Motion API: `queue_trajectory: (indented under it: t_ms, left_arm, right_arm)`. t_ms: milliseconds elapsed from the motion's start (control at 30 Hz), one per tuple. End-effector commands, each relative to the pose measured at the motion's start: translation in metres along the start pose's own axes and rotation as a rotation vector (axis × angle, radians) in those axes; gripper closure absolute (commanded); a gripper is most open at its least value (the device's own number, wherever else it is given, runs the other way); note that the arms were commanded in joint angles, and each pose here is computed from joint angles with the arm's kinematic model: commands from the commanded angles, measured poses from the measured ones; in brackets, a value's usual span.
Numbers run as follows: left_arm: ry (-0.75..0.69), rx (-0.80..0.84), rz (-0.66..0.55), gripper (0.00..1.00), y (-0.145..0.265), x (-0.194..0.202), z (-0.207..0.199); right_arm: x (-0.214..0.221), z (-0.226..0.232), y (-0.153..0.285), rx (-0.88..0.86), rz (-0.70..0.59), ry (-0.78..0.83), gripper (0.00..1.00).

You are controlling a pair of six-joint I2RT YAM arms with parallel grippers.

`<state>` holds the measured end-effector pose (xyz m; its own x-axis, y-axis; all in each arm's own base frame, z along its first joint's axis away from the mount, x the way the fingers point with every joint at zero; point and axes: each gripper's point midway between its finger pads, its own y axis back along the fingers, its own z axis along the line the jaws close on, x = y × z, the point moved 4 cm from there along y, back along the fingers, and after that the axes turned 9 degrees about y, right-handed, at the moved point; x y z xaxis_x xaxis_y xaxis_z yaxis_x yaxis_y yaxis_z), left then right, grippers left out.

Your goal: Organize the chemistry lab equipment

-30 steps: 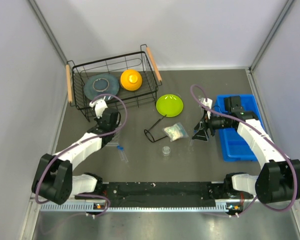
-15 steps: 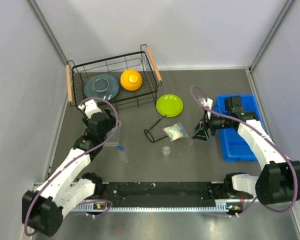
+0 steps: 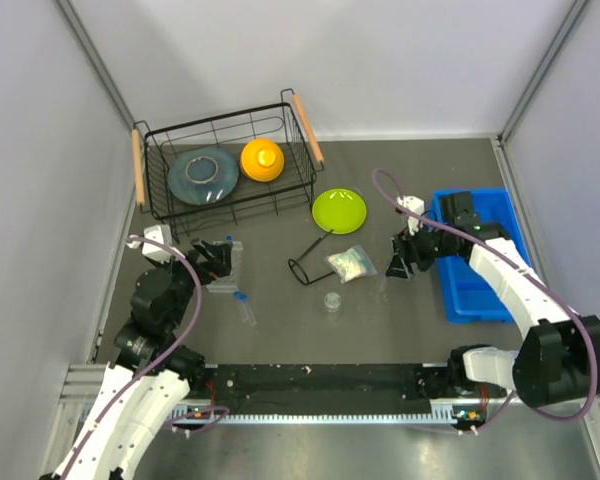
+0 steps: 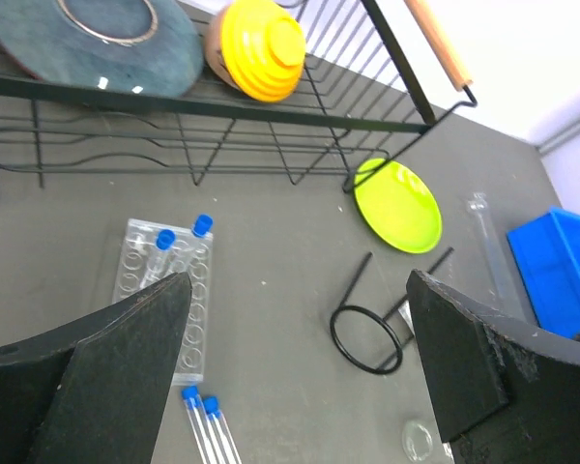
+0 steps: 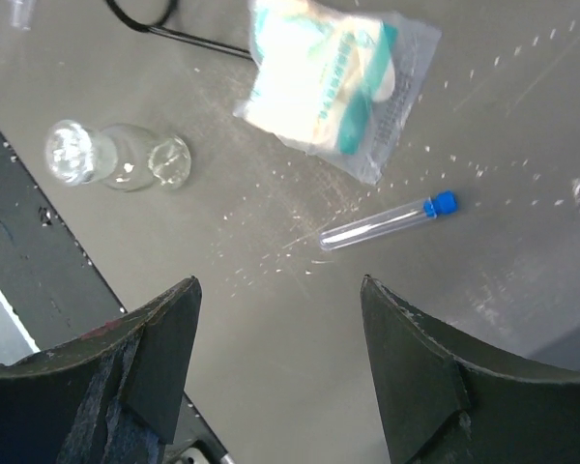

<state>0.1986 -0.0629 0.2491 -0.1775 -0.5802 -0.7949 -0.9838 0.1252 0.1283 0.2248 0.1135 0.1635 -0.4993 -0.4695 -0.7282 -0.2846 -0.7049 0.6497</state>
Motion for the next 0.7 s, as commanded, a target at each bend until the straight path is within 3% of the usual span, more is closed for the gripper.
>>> queue_trajectory:
  t_ms: [0,167,500,667]
  left_arm:
    - [0.036,0.103,0.093,0.01,0.009,0.016,-0.01]
    - [0.053,0.132,0.103,0.01,0.014,0.016,-0.015]
    - [0.095,0.16,0.134,0.01,0.015,0.024,-0.018]
    - [0.105,0.175,0.14,0.01,0.016,0.025,-0.02]
  right_arm:
    - [0.006,-0.012,-0.023,0.126,0.115,-0.112,0.33]
    - [0.019,-0.029,-0.049,0.28,0.232,-0.214,0.33]
    - [0.031,-0.03,-0.083,0.322,0.348,-0.192,0.37]
    - [0.037,-0.038,-0.09,0.367,0.394,-0.224,0.45]
